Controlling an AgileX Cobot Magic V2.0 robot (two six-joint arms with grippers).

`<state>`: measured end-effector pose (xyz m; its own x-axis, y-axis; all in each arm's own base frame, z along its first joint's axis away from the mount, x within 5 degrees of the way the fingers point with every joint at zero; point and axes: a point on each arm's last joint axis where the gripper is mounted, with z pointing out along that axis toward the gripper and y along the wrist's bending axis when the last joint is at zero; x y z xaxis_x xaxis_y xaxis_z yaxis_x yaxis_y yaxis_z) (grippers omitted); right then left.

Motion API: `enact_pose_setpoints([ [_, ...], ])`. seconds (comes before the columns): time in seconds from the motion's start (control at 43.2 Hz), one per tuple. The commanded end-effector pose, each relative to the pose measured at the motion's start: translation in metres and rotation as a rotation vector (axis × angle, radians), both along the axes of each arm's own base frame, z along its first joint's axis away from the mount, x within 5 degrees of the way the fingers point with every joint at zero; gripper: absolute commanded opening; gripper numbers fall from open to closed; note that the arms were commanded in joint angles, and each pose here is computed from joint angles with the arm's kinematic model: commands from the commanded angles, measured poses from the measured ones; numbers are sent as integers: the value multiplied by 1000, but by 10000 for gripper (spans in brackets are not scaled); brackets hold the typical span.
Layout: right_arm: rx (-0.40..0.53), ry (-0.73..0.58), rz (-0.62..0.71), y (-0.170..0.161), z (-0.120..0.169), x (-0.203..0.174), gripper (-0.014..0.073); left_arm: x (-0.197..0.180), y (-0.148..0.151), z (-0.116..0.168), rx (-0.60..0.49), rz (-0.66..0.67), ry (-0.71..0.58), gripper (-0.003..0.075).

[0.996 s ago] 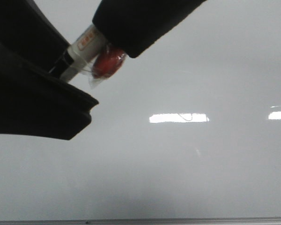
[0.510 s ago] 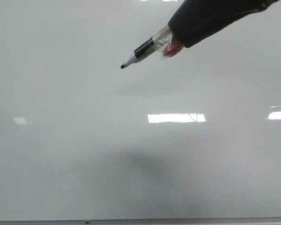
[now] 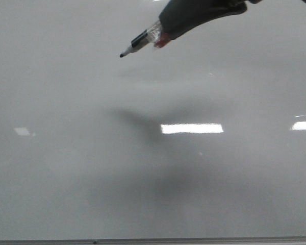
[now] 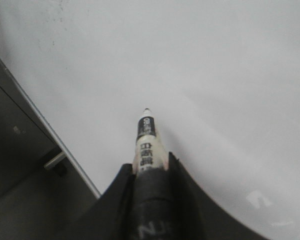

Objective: Write number 7 on whiteboard

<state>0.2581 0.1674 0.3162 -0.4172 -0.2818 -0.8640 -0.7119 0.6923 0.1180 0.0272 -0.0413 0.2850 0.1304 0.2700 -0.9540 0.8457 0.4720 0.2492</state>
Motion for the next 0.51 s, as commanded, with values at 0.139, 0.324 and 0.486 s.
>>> enact_pose_setpoints([
  [0.139, 55, -16, -15, 27, 11, 56, -69, -1, -1, 15, -87, -13, -31, -20],
  [0.324, 47, -17, -41, 32, 2, 73, -69, -1, -1, 15, -87, -13, -31, -20],
  [0.486, 42, -19, -116, 7, 1, 77, -69, -1, -1, 13, -83, -12, -29, -20],
])
